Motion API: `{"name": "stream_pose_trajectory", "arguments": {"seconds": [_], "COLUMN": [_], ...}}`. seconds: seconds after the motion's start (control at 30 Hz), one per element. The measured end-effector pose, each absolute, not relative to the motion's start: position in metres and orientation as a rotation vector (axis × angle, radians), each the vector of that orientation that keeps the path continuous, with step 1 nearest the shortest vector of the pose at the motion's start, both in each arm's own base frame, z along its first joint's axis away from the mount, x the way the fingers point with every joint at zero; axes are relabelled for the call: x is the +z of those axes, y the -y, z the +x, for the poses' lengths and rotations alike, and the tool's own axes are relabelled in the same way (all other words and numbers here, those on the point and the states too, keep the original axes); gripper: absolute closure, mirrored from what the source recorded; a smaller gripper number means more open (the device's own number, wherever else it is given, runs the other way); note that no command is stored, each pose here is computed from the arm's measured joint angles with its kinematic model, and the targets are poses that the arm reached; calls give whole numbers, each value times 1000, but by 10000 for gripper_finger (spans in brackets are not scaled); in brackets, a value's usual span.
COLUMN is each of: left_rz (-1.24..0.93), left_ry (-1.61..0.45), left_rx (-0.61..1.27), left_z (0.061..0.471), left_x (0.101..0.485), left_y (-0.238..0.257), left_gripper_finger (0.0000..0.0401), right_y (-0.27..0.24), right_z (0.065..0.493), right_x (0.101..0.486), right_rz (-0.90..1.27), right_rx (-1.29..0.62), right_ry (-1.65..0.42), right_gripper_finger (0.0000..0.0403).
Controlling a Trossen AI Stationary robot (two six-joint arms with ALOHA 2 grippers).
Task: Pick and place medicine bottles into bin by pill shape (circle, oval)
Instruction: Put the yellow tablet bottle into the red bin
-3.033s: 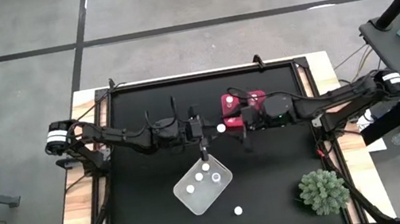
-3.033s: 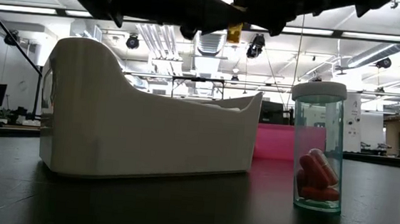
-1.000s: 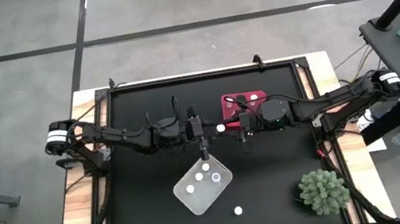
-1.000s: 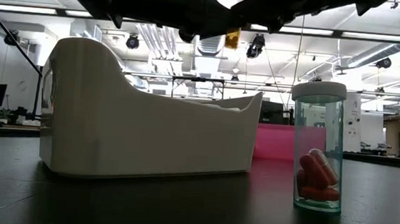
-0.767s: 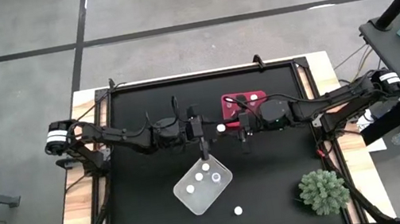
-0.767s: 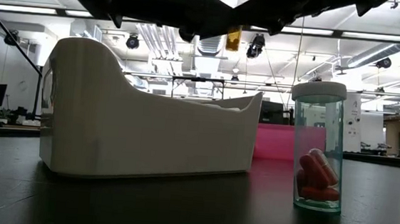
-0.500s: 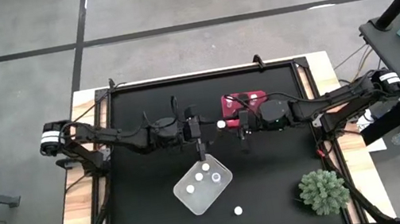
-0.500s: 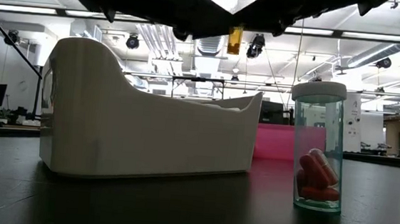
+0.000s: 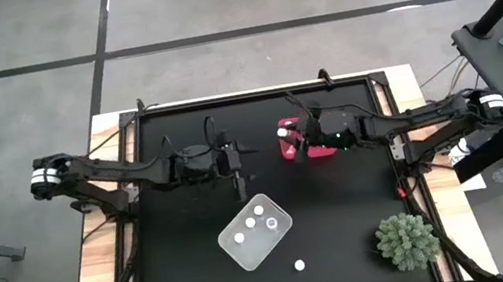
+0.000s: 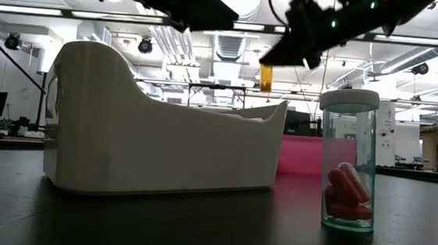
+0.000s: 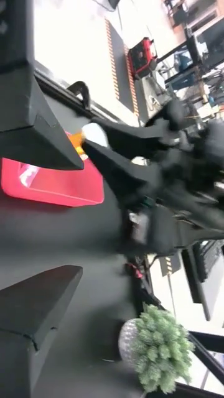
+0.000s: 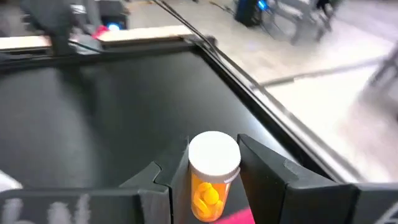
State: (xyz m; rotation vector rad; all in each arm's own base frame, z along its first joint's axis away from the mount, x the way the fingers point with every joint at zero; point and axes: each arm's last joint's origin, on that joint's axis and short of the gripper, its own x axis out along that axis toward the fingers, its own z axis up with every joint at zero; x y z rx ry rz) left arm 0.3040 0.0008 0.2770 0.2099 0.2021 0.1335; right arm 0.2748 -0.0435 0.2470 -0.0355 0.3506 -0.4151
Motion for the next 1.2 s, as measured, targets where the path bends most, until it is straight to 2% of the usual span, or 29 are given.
{"name": "stream_pose_trajectory", "arguments": {"seconds": [0.27,0.5,0.73,1.2], "left_rz": [210,213,213,213], "left_ry": [-183,-181,-172,-174], "left_rx": [135,135,136,136], "left_z": [295,294,294,294], "left_x": [287,287,288,287], "left_y": [-1,-1,-1,-1], "left_gripper_finger": [154,154,154,154], "right_y": [73,80,80,75], "right_z": [250,229,219,206], "right_x": [204,174,162,142], "right_rz": [99,179,186,238], "right_rx": [-556,-634,-757,-773], "right_ry": [-430,-390,-379,-431], "right_gripper_finger": [289,284,283,276]}}
